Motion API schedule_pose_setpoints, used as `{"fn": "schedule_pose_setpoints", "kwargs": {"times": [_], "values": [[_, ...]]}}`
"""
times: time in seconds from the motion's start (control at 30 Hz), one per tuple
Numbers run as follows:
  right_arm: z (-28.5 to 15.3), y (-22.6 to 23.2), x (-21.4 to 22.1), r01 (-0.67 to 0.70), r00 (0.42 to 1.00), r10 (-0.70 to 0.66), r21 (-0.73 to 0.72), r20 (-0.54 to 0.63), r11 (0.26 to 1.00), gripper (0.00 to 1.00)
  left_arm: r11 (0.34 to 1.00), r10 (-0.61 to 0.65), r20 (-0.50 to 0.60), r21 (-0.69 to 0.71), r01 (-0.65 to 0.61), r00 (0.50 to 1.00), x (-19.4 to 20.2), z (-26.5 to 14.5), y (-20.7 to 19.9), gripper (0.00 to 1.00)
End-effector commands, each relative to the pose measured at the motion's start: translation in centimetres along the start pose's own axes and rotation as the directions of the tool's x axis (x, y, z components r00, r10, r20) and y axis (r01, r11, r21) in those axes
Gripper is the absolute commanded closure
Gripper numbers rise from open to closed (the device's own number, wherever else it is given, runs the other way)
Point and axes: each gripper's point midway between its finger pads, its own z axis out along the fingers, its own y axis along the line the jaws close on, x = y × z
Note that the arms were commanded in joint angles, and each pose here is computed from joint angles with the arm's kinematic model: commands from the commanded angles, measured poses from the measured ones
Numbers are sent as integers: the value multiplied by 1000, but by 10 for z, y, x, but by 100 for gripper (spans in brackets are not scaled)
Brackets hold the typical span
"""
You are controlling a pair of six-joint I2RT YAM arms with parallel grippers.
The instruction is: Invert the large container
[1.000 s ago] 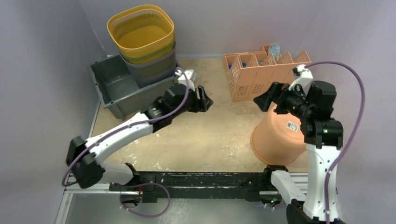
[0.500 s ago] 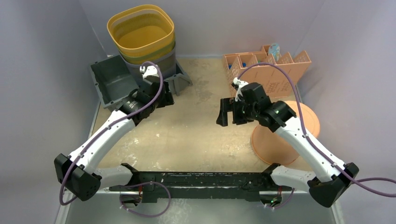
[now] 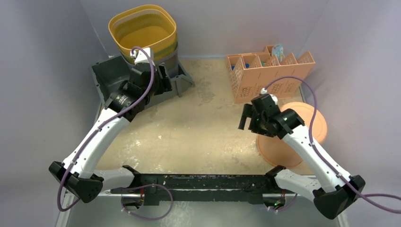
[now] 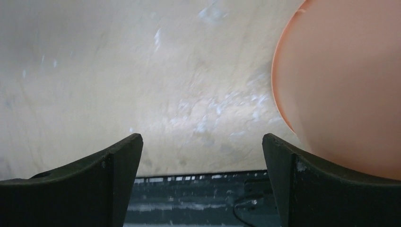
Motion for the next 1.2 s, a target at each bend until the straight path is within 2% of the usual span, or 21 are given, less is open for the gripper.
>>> {"fn": "schedule_pose_setpoints", "kwargs": {"times": [0.0, 0.1, 0.27, 0.43, 0.53, 0.63, 0.73, 0.83, 1.0, 1.17], "values": [[-1, -55, -30, -149, 982, 124, 189, 142, 971, 0, 995, -12, 111, 98, 1, 994, -59, -20, -28, 33], [-6, -72, -45, -188, 970, 138, 255, 201, 948, 0, 990, 13, 145, 134, -33, 989, -86, -31, -41, 33], [-3, -82, -57, -239, 956, 167, 303, 243, 923, 0, 996, 87, 219, -35, -81, 972, -125, -37, -22, 33], [0, -69, -69, -245, 949, 182, 241, 258, 939, 0, 986, 164, 229, -49, -157, 960, -145, -40, -28, 31], [-6, -54, -83, -225, 945, 173, 173, 276, 959, 0, 982, 188, 290, -35, -187, 938, -163, -47, -33, 30], [-9, -44, -90, -194, 949, 153, 131, 275, 972, 0, 976, 212, 382, -33, -216, 900, -181, -53, -36, 20], [-3, -55, -79, -180, 961, 132, 188, 242, 965, 0, 958, 266, 434, -17, -288, 861, -189, -51, -45, 13], [-1, -67, -67, -190, 963, 135, 235, 232, 953, 0, 933, 331, 419, -14, -359, 845, -188, -35, -56, 11], [-1, -84, -61, -240, 951, 164, 294, 261, 925, 0, 875, 389, 338, 157, -458, 857, -167, -10, -96, 8], [8, -85, -63, -239, 956, 169, 298, 241, 924, 0, 856, 451, 314, 114, -505, 836, -171, 11, -92, 7]]}}
